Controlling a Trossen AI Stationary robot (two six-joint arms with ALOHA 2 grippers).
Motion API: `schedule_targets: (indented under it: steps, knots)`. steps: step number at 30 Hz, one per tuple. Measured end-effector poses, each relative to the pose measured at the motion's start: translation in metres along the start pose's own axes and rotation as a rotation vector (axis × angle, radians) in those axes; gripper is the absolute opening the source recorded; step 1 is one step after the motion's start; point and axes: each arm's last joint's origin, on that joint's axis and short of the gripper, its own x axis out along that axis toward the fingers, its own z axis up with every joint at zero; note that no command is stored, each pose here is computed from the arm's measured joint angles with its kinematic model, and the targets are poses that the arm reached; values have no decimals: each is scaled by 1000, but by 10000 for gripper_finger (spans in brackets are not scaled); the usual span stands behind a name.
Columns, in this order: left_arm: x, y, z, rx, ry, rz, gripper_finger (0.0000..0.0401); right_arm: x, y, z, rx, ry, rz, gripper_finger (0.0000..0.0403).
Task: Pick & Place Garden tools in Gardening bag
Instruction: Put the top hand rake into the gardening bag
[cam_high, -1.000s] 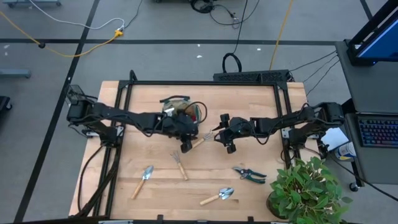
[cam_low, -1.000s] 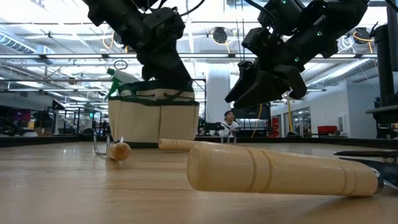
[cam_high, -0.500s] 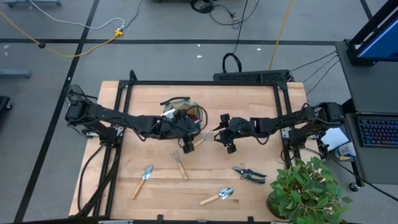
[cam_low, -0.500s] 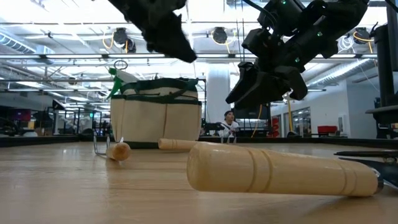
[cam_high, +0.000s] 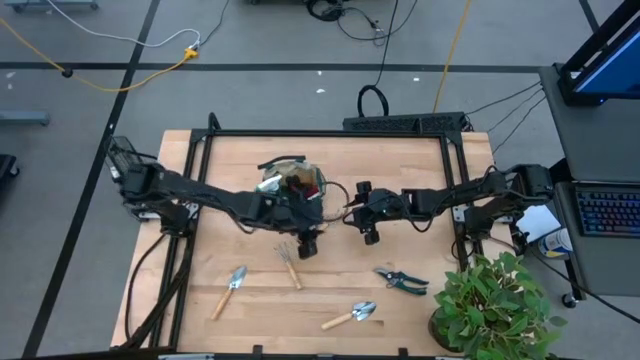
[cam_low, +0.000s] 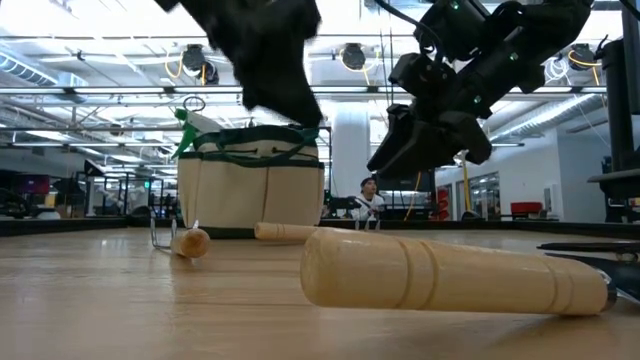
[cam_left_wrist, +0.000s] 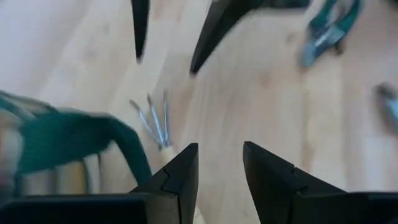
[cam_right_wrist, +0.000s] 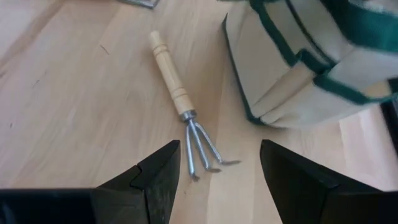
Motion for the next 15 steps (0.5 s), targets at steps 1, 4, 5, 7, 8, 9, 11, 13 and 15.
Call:
schedule_targets:
  steps: [1, 4, 5, 7, 8, 9, 11, 13, 15]
  knots:
    - [9, 0, -2, -8, 6, 3, 129, 0, 0, 0, 9, 5, 2, 212]
    - [31, 2, -10, -16, 45, 20, 129, 0, 1, -2, 46, 18, 10, 212]
    - [38, 3, -13, -30, 57, 27, 129, 0, 1, -2, 59, 21, 11, 212]
    - [51, 6, -19, -57, 85, 44, 129, 0, 2, -3, 79, 30, 15, 212]
    - [55, 7, -22, -57, 104, 54, 129, 0, 2, -2, 88, 29, 14, 212]
    - [59, 8, -24, -55, 116, 62, 129, 0, 3, -3, 95, 30, 16, 212]
    - [65, 10, -26, -52, 120, 69, 129, 0, 3, -2, 109, 29, 16, 212]
    - [72, 11, -31, -42, 144, 79, 129, 0, 3, -3, 112, 32, 17, 212]
    - [77, 15, -34, -37, 165, 91, 129, 0, 3, -3, 111, 38, 19, 212]
